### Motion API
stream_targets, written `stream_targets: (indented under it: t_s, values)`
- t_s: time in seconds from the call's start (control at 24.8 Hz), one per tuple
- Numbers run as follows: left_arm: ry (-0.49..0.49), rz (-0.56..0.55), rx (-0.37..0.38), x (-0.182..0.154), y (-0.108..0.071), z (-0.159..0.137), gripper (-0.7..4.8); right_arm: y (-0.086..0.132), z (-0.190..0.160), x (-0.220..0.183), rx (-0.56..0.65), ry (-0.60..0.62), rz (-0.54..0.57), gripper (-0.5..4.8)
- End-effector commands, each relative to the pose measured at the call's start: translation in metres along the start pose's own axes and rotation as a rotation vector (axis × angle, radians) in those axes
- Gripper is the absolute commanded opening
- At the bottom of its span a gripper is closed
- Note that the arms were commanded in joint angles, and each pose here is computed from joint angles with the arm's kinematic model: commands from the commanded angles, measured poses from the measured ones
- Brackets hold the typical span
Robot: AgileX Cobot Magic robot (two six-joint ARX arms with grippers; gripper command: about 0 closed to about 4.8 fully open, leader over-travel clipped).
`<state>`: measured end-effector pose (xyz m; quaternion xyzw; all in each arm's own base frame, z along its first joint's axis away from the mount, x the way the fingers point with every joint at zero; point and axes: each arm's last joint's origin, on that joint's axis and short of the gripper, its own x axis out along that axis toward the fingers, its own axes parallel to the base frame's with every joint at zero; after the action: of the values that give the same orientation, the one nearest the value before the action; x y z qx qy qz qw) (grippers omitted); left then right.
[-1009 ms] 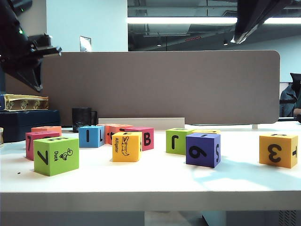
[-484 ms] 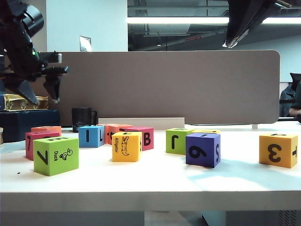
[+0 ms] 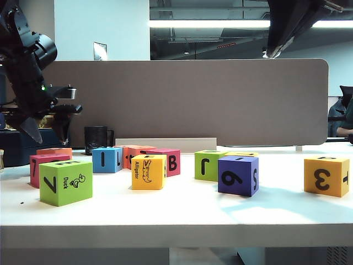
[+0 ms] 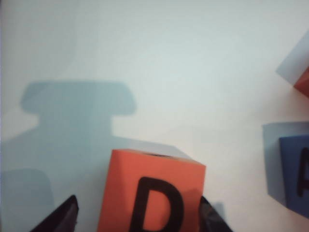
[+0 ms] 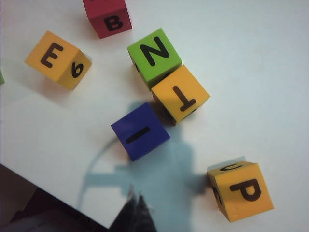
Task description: Select the appropriate blocks from the scattered letter blocks on the table and arrange them in a row to spell out "DEEP".
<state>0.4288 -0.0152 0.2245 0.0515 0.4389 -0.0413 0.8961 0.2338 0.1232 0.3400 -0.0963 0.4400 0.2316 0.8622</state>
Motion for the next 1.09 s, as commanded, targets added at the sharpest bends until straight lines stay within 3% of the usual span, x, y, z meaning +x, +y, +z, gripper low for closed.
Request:
stream_targets:
  t_s: [0.04,0.4,0.69,1.09]
  values:
    - [-0.015,0.017,0.007,0.005,0.001,0.001,3.25,0.0,0.0,-0.002,0.0,0.006,0.002,-0.02]
    - [0.05,0.002,0.007,0.022,-0.001,-0.008,3.45,0.0,-0.001,-0.001,0.0,0.01,0.0,-0.01]
    - [0.028,0.011,0.0,0.021,-0.001,-0.005,3.44,0.0,-0.001,-0.001,0.0,0.012,-0.001,-0.01]
    - [0.039,0.095,-0.001,0.008,0.003,0.007,3.44,0.0,-0.001,-0.001,0.0,0.012,0.0,-0.01]
